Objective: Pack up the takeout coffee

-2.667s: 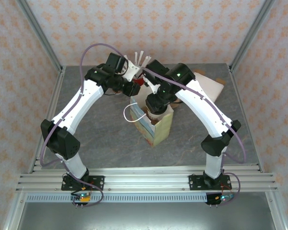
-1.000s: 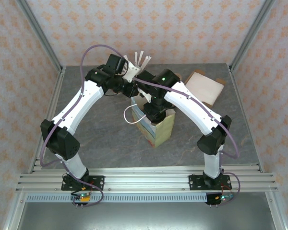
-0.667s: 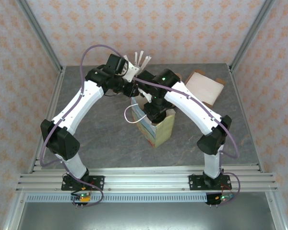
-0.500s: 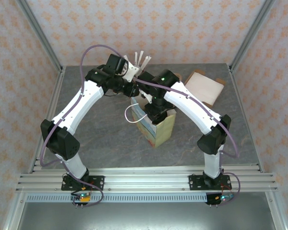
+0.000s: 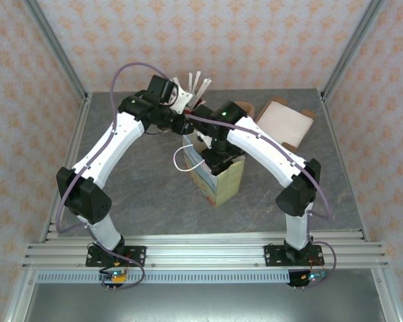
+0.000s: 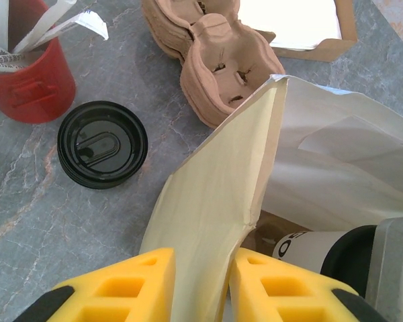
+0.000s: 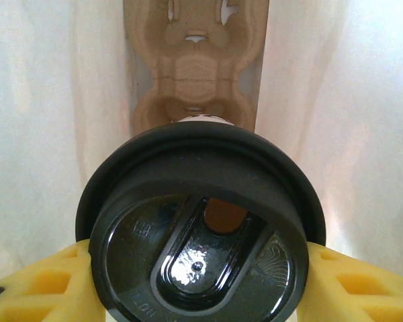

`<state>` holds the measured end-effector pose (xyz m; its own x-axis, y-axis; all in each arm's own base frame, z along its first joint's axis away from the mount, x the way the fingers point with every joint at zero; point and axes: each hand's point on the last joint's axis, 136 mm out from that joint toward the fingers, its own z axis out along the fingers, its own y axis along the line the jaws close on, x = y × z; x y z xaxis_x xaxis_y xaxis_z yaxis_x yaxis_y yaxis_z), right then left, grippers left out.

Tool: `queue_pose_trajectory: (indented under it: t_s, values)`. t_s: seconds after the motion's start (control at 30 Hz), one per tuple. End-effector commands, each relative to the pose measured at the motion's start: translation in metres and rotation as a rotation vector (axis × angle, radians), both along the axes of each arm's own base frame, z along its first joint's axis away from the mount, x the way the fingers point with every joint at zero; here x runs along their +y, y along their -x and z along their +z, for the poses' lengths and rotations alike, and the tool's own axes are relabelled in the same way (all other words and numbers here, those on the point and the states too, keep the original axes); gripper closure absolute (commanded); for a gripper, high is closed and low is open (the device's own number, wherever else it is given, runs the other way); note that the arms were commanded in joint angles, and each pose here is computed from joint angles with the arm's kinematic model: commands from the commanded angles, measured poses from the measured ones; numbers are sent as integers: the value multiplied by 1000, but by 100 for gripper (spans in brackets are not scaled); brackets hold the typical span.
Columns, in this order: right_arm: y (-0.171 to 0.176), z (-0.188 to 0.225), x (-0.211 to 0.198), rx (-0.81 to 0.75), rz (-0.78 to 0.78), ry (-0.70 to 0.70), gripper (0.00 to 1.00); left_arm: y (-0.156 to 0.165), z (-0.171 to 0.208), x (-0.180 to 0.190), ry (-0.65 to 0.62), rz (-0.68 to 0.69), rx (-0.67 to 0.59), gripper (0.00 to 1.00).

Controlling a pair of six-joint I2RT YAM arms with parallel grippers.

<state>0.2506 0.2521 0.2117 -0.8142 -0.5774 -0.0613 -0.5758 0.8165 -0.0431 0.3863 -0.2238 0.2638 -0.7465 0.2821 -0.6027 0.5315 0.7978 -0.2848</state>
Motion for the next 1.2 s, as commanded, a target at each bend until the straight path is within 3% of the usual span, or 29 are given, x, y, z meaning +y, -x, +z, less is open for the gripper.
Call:
queue_pose_trajectory:
  t_s: [0.0, 1.17]
  values:
    - [-1, 2, 0, -10, -22, -17, 53, 4, 13, 6, 19, 23, -21, 72]
    - [-1, -28, -3, 23, -45, -1, 53, 4, 12, 13, 10, 41, -25, 73]
